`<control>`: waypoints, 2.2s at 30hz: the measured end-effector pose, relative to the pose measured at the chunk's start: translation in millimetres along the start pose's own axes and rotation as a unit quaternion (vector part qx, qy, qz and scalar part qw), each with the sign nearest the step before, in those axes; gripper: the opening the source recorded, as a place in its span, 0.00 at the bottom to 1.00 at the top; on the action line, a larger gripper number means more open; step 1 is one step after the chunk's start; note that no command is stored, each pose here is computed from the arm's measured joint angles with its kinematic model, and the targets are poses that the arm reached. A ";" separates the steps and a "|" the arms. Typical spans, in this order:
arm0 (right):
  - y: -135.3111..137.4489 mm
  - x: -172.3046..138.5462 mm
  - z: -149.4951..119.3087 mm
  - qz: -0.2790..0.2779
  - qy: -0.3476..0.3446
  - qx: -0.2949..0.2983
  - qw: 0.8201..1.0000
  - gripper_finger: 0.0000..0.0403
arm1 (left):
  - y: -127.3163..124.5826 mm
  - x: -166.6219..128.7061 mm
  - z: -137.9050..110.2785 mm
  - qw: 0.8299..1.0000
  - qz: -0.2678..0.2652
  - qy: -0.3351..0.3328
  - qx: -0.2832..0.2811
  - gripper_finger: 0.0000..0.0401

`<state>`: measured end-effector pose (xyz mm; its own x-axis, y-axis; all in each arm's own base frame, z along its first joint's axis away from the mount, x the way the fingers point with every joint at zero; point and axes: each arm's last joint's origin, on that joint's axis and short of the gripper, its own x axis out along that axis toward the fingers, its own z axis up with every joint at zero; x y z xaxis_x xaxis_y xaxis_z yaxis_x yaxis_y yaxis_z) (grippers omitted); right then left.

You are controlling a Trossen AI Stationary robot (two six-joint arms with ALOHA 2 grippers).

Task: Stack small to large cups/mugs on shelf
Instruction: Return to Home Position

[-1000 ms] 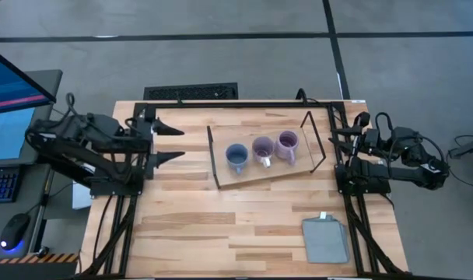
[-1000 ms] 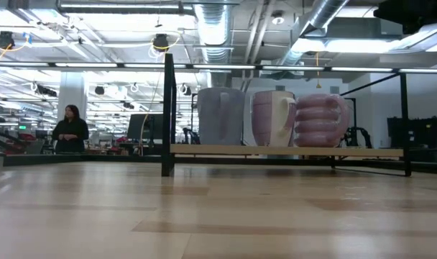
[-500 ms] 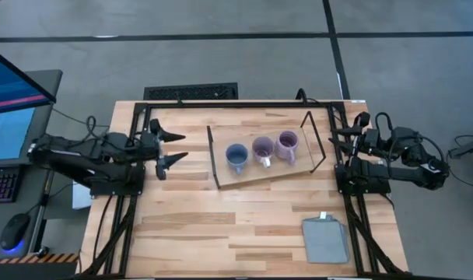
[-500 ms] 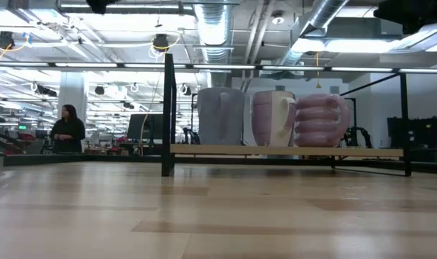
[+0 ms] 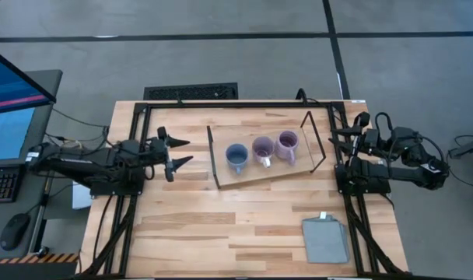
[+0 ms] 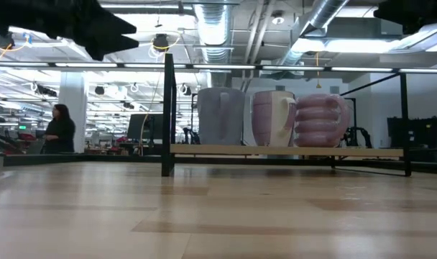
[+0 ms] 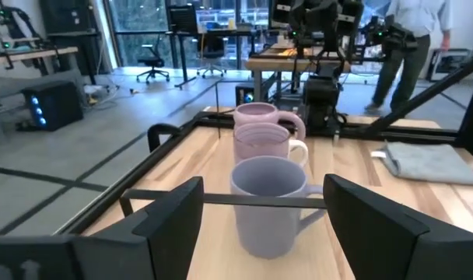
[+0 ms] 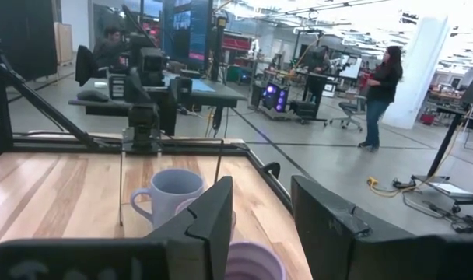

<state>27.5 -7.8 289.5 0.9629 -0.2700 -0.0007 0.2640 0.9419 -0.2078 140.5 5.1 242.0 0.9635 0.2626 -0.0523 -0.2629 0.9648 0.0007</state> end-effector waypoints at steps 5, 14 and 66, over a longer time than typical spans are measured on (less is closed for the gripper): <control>-0.1 0.0 0.3 0.000 -0.002 0.000 1.000 0.39 | 2.3 1.1 -3.8 0.999 -0.012 0.006 0.042 0.64; -0.2 0.0 0.6 -0.002 -0.003 0.000 1.000 0.38 | 1.3 -3.8 1.0 0.994 -0.060 -0.020 0.087 0.64; -3.7 18.7 -19.8 -0.150 0.001 -0.067 0.986 0.38 | 32.1 -16.0 -33.9 0.996 -0.033 -0.078 0.037 0.64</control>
<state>43.4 -20.3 270.8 0.8421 -0.5337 0.0780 0.5275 0.7846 -0.3258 115.0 31.4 209.1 0.9764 0.1911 0.1004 -0.1991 0.9770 0.0765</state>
